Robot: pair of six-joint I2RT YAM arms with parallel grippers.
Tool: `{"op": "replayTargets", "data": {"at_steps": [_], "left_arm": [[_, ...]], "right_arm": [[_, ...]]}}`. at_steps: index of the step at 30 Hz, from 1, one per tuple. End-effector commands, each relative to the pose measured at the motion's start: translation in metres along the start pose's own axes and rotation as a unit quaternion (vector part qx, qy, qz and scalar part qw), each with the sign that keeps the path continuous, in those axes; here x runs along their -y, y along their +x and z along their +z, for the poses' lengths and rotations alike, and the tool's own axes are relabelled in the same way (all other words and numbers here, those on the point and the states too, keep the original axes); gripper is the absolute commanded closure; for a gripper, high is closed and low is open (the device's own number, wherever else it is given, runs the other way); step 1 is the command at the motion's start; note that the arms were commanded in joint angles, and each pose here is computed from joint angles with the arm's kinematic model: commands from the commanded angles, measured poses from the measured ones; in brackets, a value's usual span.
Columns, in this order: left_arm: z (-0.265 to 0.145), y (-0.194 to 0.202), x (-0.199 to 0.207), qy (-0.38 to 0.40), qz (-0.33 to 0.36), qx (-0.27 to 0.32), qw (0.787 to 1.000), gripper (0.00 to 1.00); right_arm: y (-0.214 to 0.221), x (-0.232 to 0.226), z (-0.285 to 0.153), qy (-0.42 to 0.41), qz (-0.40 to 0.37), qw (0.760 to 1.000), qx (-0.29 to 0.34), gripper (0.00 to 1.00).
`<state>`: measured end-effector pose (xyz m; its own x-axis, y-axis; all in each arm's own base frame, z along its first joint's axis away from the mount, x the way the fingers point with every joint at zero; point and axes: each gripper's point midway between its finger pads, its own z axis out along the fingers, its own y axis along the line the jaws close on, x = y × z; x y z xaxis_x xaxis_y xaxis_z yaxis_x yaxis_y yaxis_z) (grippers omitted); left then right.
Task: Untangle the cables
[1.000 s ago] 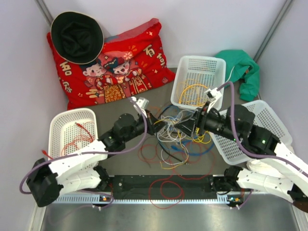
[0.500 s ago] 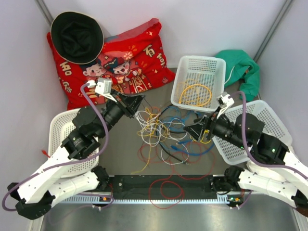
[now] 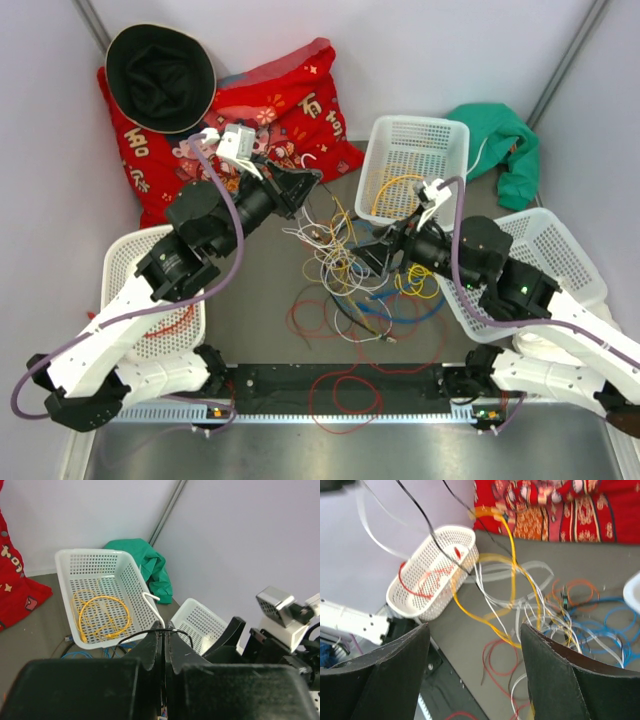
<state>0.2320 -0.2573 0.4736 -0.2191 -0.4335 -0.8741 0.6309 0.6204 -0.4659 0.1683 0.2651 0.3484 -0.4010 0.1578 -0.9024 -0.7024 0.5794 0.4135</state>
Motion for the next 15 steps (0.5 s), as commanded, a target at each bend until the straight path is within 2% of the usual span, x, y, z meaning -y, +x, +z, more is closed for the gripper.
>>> {"op": "replayTargets", "data": {"at_steps": [1,8,15], "left_arm": [[-0.001,-0.013,0.017,0.032,-0.012,0.014,0.999,1.00],[0.000,-0.007,0.013,0.026,-0.013,0.007,1.000,1.00],[0.002,-0.003,0.011,0.023,-0.014,0.003,1.000,1.00]], "right_arm": [[-0.078,-0.041,-0.006,-0.065,-0.031,0.991,0.115,0.28],[-0.097,-0.043,0.011,-0.060,-0.044,0.987,0.145,0.29],[-0.093,-0.048,0.035,-0.071,-0.046,0.987,0.134,0.33]]}}
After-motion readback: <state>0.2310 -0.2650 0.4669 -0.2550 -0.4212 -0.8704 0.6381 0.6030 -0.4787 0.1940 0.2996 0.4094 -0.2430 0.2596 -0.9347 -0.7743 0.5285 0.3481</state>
